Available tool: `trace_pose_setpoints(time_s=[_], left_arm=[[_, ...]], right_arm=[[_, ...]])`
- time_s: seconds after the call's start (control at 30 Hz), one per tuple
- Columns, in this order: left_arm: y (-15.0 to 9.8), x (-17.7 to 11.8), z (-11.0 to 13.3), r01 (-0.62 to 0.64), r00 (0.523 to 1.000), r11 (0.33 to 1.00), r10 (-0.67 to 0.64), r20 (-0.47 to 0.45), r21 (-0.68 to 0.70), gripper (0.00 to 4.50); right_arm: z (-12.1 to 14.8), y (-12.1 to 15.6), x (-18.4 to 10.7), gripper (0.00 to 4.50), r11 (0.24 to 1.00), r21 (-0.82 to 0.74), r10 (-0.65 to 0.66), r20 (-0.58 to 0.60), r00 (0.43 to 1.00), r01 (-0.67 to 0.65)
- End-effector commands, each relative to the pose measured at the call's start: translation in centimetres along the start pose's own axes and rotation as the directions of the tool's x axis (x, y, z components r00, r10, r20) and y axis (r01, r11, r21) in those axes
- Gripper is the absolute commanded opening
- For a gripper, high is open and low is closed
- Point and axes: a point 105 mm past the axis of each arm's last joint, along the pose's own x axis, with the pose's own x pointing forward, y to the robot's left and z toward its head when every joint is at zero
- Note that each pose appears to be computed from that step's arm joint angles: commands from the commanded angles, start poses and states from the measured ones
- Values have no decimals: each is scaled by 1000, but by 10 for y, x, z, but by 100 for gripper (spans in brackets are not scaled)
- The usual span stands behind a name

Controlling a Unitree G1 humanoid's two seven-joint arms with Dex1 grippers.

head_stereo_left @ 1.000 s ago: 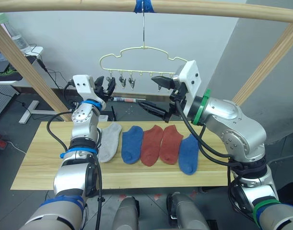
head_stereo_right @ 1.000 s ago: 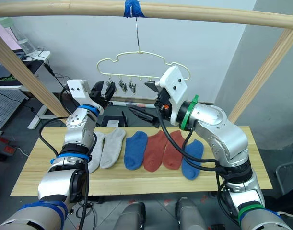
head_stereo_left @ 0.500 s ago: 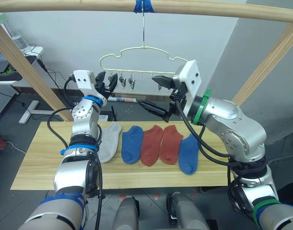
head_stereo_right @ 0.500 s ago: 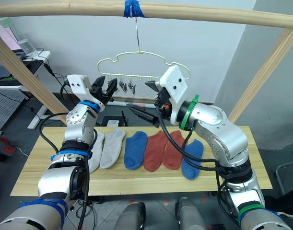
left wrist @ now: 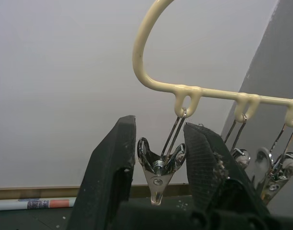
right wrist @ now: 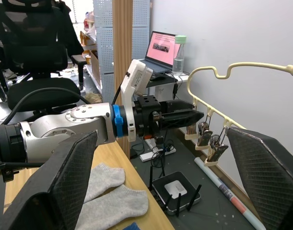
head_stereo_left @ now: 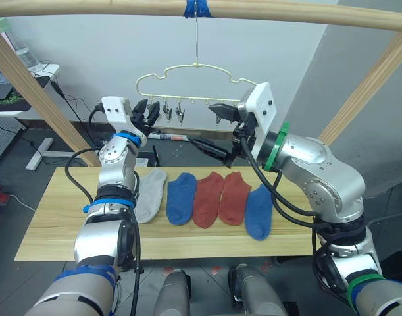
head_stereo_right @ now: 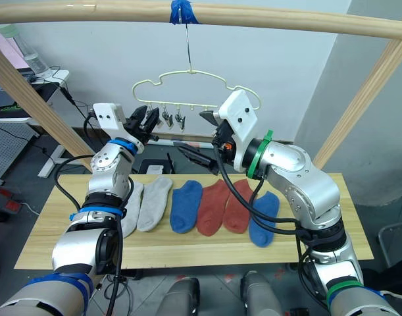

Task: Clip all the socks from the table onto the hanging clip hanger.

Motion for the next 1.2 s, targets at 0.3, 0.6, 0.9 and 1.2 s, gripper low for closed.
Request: trace_pose_setpoints(time_s=[0.3,0.6,0.9,1.2], left_arm=[[0,3,9,10,1000,999,-10,14,33,174],[-1,3,6,16,1000,999,-16,1,31,174],[-1,2,2,18,1000,999,-18,-9,34,174],[-1,3,8,25,1000,999,-25,8,42,68]], right_arm=[[14,2,-2,450,999,-33,-3,51,999,4],[14,2,-2,450,999,-32,-4,52,999,5],[14,2,-2,450,1000,-30,-3,52,999,5],[13,1,-1,450,1000,-22,-6,53,999,7]])
